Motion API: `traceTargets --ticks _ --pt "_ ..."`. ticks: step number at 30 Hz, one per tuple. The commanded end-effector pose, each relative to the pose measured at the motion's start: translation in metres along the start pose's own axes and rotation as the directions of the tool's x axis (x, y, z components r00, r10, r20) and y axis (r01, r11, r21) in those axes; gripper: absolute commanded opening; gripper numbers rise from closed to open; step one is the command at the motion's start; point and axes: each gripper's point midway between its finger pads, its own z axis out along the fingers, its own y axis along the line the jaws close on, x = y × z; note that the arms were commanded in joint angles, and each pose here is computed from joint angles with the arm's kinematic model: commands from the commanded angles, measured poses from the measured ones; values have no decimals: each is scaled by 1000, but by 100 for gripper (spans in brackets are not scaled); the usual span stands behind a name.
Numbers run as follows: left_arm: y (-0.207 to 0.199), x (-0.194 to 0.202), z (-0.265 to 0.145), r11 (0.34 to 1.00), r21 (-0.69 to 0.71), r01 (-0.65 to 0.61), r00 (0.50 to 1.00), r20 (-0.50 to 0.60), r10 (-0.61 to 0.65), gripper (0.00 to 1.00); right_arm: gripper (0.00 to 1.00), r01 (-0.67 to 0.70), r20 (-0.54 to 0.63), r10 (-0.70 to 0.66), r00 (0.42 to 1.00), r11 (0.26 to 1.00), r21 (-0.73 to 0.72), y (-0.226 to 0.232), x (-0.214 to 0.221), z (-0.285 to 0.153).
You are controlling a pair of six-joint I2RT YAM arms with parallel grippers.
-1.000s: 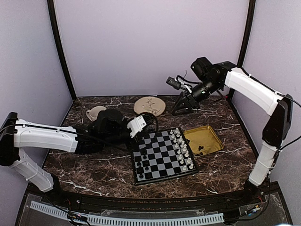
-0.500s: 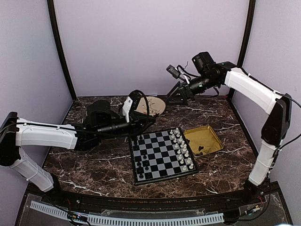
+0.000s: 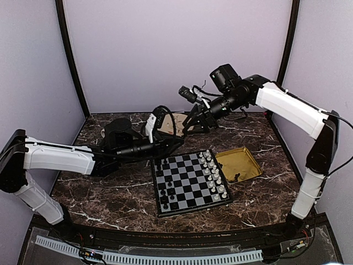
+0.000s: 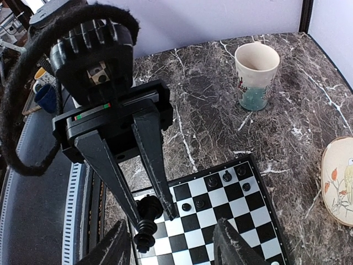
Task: Set up the chess pieces on the board
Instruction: Pass from the left arm to the right
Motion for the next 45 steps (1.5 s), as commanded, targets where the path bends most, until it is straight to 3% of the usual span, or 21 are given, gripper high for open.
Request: traceTargets --ticks 1,14,30,38,45 --pt "-2 -17 -6 1000 5 -3 998 60 3 11 49 -35 -26 34 999 999 -40 3 9 13" --pt "1 -20 -6 1000 -11 -6 997 74 7 11 41 -58 -38 55 998 996 -73 11 17 18" --pt "2 -17 -6 1000 -10 -18 998 65 19 12 8 -50 -13 49 999 993 -109 18 7 17" --pt "15 -19 -14 994 -89 -60 998 16 62 34 0 -38 -18 37 999 998 -55 10 3 14" --pt "23 -20 -38 966 -157 -206 974 -125 187 44 0 -25 -8 25 1000 999 -26 2 -7 12"
